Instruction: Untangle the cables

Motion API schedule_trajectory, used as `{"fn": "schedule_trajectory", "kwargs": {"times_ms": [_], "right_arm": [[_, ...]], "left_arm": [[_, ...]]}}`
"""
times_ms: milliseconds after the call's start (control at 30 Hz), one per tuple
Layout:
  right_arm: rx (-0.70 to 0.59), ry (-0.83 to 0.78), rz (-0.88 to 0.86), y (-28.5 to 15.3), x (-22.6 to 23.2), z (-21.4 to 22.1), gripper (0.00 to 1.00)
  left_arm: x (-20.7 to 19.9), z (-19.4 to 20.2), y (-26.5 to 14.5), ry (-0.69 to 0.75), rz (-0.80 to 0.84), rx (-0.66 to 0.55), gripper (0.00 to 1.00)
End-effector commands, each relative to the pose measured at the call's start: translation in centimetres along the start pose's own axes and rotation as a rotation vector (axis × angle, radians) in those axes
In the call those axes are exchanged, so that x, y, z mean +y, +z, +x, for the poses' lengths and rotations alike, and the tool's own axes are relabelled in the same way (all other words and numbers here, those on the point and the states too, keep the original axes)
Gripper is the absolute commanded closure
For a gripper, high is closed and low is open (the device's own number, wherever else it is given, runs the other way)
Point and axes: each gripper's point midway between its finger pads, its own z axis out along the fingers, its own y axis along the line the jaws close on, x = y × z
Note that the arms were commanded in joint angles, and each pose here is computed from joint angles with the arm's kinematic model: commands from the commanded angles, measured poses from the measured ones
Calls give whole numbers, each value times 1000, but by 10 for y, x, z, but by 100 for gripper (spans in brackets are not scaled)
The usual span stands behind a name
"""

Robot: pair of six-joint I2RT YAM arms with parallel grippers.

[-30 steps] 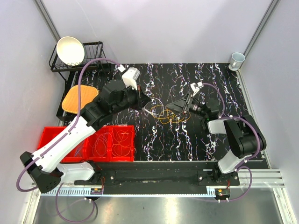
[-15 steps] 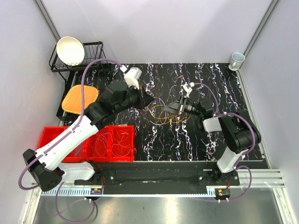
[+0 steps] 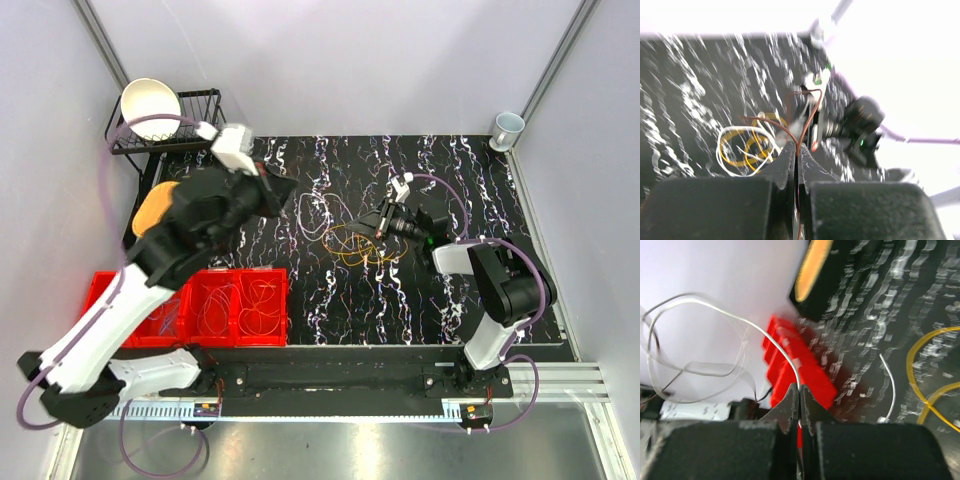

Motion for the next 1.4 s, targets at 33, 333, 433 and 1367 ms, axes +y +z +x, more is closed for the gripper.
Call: {"fn": "schedule_trajectory", "kwargs": {"times_ms": [33, 333, 433, 1367], "right_arm": [[-71, 7, 209, -9, -37, -20, 100], [-76, 51, 224, -11, -48, -23, 100], [-83, 53, 260, -15, -55, -24, 100], [-55, 109, 245, -10, -64, -21, 100]], "left_arm": [[15, -79, -64, 37, -128, -244, 100], [32, -92, -110, 30, -189, -330, 100], [39, -99, -124, 50, -231, -351, 100], [163, 10, -165, 60, -770, -156, 100]]}}
